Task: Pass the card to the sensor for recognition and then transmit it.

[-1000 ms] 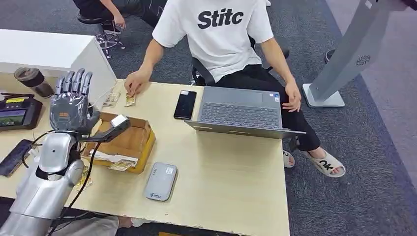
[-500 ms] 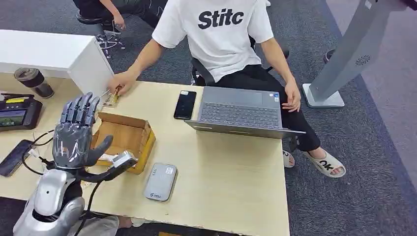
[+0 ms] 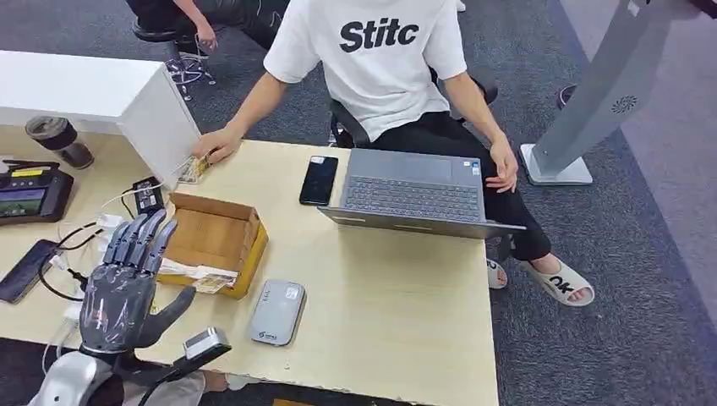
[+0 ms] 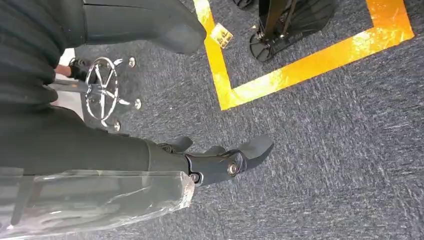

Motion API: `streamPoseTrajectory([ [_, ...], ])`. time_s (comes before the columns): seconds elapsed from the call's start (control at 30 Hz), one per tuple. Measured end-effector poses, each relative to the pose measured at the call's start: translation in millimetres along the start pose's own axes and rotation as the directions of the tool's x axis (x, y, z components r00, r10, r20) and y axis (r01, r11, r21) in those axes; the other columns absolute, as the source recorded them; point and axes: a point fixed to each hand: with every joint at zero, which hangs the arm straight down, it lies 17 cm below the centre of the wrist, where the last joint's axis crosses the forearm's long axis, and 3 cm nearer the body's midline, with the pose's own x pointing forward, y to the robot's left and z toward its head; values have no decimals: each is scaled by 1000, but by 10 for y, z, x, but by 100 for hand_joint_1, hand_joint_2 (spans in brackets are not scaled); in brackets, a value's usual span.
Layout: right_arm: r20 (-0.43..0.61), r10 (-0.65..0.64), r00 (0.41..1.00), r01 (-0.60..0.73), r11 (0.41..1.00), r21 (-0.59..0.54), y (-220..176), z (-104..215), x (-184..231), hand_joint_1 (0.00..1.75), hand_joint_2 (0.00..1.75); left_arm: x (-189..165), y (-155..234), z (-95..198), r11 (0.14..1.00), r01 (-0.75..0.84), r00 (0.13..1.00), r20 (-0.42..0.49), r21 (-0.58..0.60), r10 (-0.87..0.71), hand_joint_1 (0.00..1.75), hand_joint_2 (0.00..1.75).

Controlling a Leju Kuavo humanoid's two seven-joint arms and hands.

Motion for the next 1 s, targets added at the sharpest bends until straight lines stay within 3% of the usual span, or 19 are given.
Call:
streamPoseTrajectory([
  [0.2, 1, -4, 1000, 4, 1000, -8, 0, 10, -3, 0, 175, -21, -38, 37, 999, 5, 1000, -2, -39, -6, 0, 175],
  [0.4, -10, -10, 1000, 9, 1000, -21, -4, 31, -42, 0, 175, -119, -262, 272, 969, -107, 994, -49, -222, 99, 0, 175],
  [0.57, -12, -7, 1000, 6, 1000, -29, -11, 41, -40, 0, 175, -369, -309, 509, 935, -82, 995, -84, -345, 57, 0, 175],
  [1.0, -27, 20, 999, -21, 999, -25, 15, 43, -74, 0, 175, -617, -276, 579, 913, 10, 996, -72, -407, -43, 0, 175],
])
